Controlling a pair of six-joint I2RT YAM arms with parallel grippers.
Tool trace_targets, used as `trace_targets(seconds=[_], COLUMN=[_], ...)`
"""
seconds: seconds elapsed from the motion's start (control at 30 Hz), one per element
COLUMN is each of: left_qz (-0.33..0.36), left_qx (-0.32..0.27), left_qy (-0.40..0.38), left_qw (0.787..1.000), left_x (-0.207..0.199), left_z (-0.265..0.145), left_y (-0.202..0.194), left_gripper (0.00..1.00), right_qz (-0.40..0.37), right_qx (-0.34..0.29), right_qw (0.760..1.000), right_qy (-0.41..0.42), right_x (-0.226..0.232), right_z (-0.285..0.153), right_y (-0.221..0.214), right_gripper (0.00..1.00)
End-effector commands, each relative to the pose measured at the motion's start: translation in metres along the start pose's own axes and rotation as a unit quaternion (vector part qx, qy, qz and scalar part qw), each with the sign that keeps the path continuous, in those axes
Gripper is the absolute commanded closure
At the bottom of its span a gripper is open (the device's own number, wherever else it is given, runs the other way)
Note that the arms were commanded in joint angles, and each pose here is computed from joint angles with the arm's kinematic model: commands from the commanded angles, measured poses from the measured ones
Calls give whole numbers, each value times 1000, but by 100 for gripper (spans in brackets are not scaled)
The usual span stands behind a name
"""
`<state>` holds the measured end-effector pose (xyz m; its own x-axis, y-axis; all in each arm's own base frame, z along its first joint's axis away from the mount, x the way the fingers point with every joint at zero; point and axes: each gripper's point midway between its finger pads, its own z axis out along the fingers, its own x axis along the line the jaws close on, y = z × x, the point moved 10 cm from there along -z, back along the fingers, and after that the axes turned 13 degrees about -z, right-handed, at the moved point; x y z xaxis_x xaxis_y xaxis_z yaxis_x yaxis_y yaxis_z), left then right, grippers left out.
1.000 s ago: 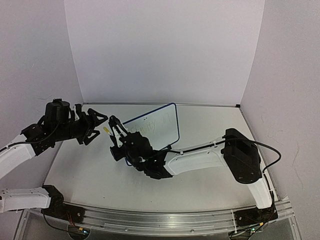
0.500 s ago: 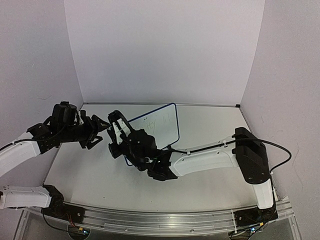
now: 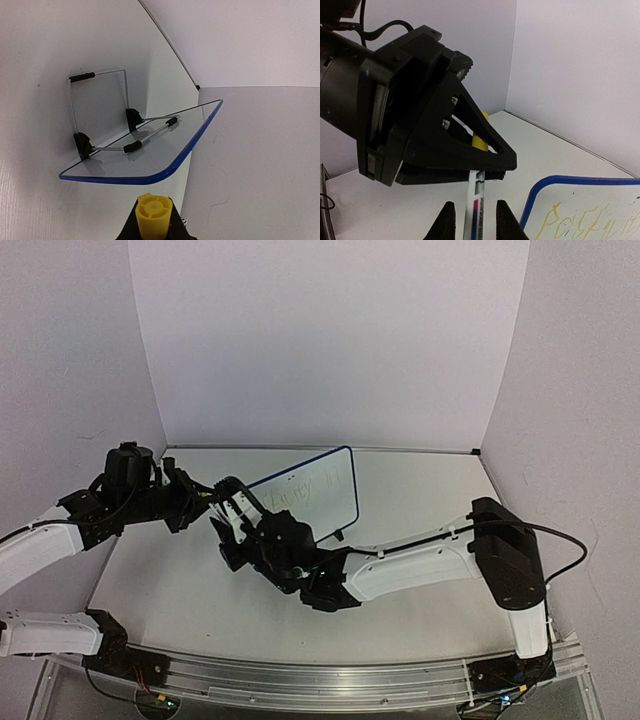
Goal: Write a sentence on the whiteboard
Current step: Pass from the right arm to the left, then put down the whiteboard marker at the center of the board.
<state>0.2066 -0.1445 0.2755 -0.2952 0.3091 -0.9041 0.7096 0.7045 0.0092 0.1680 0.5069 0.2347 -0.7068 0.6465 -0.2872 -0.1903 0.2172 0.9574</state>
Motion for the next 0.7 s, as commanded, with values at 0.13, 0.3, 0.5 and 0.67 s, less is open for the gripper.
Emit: trace_targets(seconds=[0.13, 0.3, 0.5, 0.67], left_qz=[54, 139, 204, 240], left_qx=[-61, -87, -61, -2], left_qy=[21, 138, 241, 303], left_qw=[996, 977, 947, 922], left_x=[-23, -27, -18, 0], left_z=[-17, -10, 30, 83], left_y=[21, 44, 62, 76], left_gripper=[100, 100, 100, 97], right_qz=[34, -5, -12, 36], right_qx=[-23, 66, 165, 235], right_qw=[998, 992, 972, 950], right_qy=[-40, -107, -165, -205], right_x=[-55, -92, -162, -231], right_z=[-73, -99, -118, -129], right_y=[47, 43, 32, -2], right_gripper=[20, 2, 2, 2])
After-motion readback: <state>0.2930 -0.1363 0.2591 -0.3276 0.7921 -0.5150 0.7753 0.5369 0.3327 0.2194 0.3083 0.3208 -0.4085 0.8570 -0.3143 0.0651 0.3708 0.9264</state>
